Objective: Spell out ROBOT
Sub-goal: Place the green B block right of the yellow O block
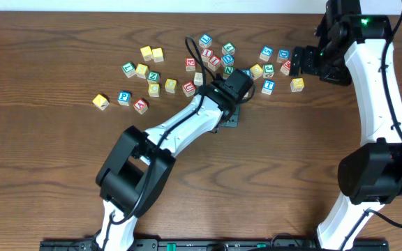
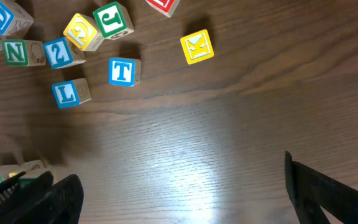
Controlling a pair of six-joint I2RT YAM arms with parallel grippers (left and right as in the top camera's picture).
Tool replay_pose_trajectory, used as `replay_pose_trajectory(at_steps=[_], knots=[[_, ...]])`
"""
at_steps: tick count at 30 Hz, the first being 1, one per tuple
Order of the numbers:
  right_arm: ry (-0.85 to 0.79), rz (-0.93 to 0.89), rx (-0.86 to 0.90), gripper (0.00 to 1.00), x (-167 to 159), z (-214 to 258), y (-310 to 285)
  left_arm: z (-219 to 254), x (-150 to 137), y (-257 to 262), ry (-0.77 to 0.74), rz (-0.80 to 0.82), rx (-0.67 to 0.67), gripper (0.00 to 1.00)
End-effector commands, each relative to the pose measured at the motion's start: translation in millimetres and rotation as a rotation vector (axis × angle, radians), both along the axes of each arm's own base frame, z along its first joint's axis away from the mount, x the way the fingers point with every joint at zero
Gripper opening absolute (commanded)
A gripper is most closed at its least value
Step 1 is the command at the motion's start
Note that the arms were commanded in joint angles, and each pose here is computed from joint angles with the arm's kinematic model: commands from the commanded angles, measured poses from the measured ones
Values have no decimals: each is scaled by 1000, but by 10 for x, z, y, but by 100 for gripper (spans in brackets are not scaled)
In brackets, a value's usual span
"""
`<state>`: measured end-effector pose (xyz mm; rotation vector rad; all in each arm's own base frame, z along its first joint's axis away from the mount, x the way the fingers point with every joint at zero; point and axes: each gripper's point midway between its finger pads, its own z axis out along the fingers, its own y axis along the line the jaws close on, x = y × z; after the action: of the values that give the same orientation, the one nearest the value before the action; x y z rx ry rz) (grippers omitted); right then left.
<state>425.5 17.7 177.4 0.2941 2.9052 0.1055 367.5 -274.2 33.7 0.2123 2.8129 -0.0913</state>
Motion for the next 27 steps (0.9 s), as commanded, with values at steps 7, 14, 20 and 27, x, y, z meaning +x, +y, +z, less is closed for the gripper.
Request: replay_pose_trajectory(at_steps=[7,14,20,27], knots=[[-4,3,-15,99,-1,31,-8,-287,-18,43,29,34,41,31],[-4,3,-15,99,-1,31,-8,-289,-23,39,32,43,36,43],[-4,3,-15,99,0,31,-8,-169,29,14,15,37,25,44],[-4,4,-15,99,-2,30,-8,708,368,76,-128,-34,-31,44]])
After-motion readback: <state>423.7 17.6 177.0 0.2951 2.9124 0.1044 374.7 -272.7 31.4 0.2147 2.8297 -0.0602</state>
